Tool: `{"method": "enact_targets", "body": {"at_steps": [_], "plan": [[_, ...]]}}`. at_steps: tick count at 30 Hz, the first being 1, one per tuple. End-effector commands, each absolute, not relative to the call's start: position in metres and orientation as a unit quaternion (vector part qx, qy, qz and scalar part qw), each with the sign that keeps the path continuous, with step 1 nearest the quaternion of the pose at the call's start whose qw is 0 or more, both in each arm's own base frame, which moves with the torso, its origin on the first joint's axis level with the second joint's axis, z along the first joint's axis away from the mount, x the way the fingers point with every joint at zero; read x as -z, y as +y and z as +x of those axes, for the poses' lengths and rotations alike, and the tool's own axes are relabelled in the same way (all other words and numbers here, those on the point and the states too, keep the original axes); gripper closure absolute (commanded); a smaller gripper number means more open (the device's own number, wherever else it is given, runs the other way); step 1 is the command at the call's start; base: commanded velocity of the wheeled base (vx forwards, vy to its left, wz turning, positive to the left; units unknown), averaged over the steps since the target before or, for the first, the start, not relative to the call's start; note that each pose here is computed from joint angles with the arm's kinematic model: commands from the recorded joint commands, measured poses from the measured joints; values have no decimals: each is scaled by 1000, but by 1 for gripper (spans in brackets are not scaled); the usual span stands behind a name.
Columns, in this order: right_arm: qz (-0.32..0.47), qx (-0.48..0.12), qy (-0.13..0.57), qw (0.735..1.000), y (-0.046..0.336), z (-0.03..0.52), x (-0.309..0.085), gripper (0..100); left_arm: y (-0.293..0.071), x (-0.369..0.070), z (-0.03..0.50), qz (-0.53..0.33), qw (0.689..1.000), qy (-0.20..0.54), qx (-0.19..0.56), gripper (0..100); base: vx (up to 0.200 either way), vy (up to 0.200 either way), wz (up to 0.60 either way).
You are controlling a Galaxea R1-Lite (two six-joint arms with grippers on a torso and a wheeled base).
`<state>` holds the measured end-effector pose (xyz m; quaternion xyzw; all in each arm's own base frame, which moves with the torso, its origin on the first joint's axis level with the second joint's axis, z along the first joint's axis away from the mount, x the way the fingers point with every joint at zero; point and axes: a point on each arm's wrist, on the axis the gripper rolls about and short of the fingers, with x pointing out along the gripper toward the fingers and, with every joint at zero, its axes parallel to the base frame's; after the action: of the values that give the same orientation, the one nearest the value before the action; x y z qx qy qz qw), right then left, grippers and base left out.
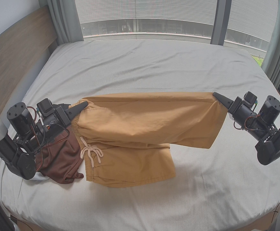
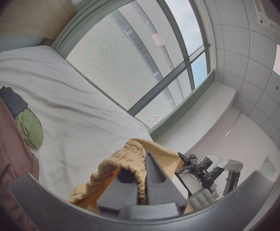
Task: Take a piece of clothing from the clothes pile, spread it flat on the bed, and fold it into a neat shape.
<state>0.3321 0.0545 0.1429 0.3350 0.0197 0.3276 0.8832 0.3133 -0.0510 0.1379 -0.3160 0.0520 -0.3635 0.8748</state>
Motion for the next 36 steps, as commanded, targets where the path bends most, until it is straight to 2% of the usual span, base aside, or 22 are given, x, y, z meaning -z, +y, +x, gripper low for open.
{"method": "enact_targets", "body": {"at_steps": [1,29,36], "plan": [[337,-325,27,883,57,351,-129,100,-54,-125,331,-322,878,57,350,100,0,0,0],[327,-339,-15,882,70,448,-85,100,-59,-103,402,-355,891,-3,284,100,0,0,0],[325,-343,-28,881,73,467,-88,100,-58,-94,412,-356,892,-6,278,100,0,0,0]]}}
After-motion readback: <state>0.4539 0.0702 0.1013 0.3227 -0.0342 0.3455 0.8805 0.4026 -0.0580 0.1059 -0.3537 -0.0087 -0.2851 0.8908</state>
